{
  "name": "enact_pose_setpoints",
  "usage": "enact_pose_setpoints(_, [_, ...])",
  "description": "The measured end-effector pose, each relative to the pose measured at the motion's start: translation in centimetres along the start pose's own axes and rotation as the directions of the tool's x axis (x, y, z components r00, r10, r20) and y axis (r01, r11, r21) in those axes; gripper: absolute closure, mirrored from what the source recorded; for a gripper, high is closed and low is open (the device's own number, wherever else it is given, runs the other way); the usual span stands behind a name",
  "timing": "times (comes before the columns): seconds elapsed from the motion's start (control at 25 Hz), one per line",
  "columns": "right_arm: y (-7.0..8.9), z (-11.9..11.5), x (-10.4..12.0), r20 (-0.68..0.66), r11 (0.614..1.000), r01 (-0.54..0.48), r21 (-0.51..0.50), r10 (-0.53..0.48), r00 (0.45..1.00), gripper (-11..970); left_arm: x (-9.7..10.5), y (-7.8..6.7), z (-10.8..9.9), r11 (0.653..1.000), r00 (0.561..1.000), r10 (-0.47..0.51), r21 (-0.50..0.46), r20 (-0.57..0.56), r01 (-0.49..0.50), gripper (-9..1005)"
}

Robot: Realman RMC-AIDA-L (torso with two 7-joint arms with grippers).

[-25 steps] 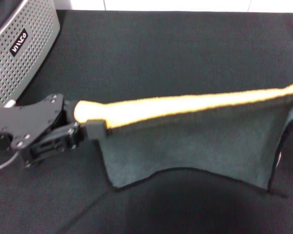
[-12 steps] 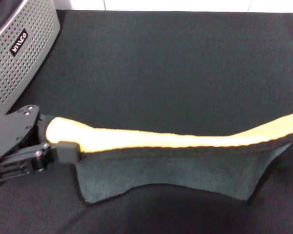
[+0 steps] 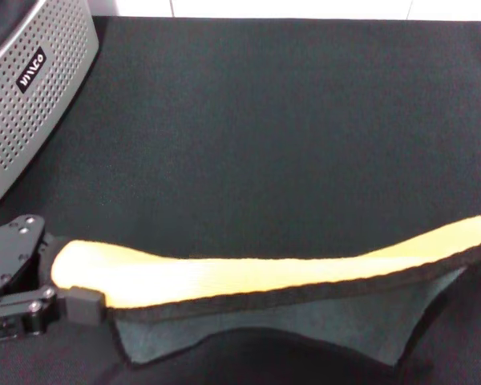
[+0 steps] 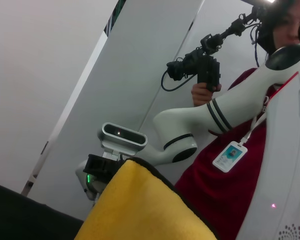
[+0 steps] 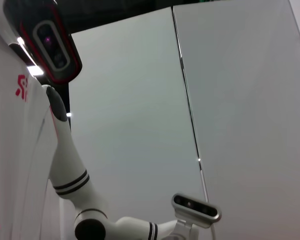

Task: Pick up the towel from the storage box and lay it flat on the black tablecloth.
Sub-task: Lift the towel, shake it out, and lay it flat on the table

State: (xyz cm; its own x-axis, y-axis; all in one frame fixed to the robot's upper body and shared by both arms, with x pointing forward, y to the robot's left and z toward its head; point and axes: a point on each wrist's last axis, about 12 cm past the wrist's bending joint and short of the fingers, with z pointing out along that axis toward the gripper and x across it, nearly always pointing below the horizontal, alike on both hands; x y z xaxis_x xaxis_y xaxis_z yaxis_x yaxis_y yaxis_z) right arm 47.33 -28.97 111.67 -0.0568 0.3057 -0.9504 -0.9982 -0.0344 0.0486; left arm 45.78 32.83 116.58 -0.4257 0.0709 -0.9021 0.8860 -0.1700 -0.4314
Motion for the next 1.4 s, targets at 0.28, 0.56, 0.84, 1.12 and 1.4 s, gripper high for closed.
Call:
enact_pose_setpoints(0.28, [0.6, -0.4, 0.4, -0.033, 1.000, -0.024, -0.006, 0.024, 0.999, 951, 0.3, -0.3, -0.2, 1.000, 0.999, -0.022, 0.008, -0.030, 0.022, 965])
enact_pose_setpoints(0.56, [1.3, -0.7, 1.2, -0.050, 0.999, -0.037, 0.012, 0.038, 0.998, 950, 0.2, -0.2, -0.5, 1.000, 0.998, -0.030, 0.004, -0.060, 0.030, 965])
enact_pose_setpoints(0.84, [1.7, -0.9, 0.9, -0.018, 0.999, -0.038, -0.006, 0.038, 0.999, 950, -0.4, -0.2, -0.4, 0.999, 0.996, -0.033, 0.021, -0.084, 0.035, 965])
enact_pose_setpoints(1.12, [1.4, -1.1, 0.0, -0.009, 0.999, -0.018, -0.027, 0.018, 1.000, 949, -0.6, -0.2, -0.3, 0.999, 0.996, -0.024, 0.032, -0.087, 0.027, 965])
enact_pose_setpoints(1.4, [1.4, -1.0, -0.7, 0.005, 0.998, -0.010, -0.061, 0.011, 1.000, 949, -0.9, -0.3, -0.5, 0.999, 0.997, -0.018, 0.030, -0.080, 0.020, 965])
